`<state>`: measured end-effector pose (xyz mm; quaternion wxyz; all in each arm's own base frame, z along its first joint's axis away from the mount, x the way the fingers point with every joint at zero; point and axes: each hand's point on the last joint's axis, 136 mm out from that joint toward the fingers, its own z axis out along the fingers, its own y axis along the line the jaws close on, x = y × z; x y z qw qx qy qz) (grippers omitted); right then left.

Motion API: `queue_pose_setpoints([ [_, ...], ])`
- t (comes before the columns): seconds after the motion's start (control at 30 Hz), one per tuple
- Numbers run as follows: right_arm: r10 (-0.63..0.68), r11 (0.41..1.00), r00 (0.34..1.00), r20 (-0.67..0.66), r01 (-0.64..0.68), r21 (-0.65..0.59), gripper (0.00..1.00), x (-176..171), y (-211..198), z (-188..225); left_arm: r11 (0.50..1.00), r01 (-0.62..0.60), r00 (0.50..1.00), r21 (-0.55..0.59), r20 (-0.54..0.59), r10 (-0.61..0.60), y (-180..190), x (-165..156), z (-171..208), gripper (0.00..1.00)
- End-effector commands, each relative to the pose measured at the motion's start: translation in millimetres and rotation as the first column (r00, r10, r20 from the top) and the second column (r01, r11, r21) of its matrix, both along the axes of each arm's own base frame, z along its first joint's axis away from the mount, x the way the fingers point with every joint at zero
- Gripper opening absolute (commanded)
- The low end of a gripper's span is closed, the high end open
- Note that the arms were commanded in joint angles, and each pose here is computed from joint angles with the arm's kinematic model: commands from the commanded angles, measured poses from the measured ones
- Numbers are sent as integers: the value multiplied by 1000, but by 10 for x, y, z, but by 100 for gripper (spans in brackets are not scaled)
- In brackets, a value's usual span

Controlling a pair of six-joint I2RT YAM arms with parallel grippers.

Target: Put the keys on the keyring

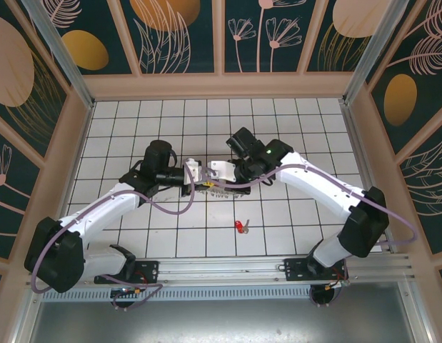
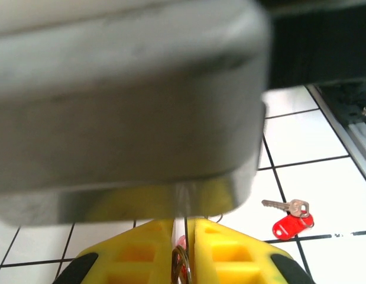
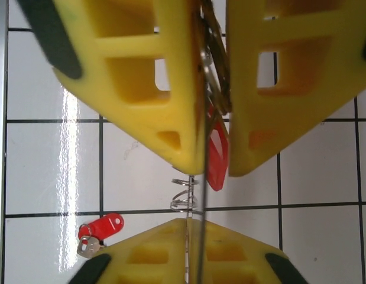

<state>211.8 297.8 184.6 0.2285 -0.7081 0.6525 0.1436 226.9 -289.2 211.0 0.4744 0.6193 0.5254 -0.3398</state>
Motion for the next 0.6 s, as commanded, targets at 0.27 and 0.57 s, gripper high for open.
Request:
queue_pose_setpoints([
  [0.27,-142,917,989,-35,145,371,38,-47,-424,645,985,97,984,-143,-138,-117,-102,-204,467,0],
  [0.57,-134,787,978,-159,202,583,43,-266,-610,794,973,88,975,-213,-183,-128,41,-232,723,0],
])
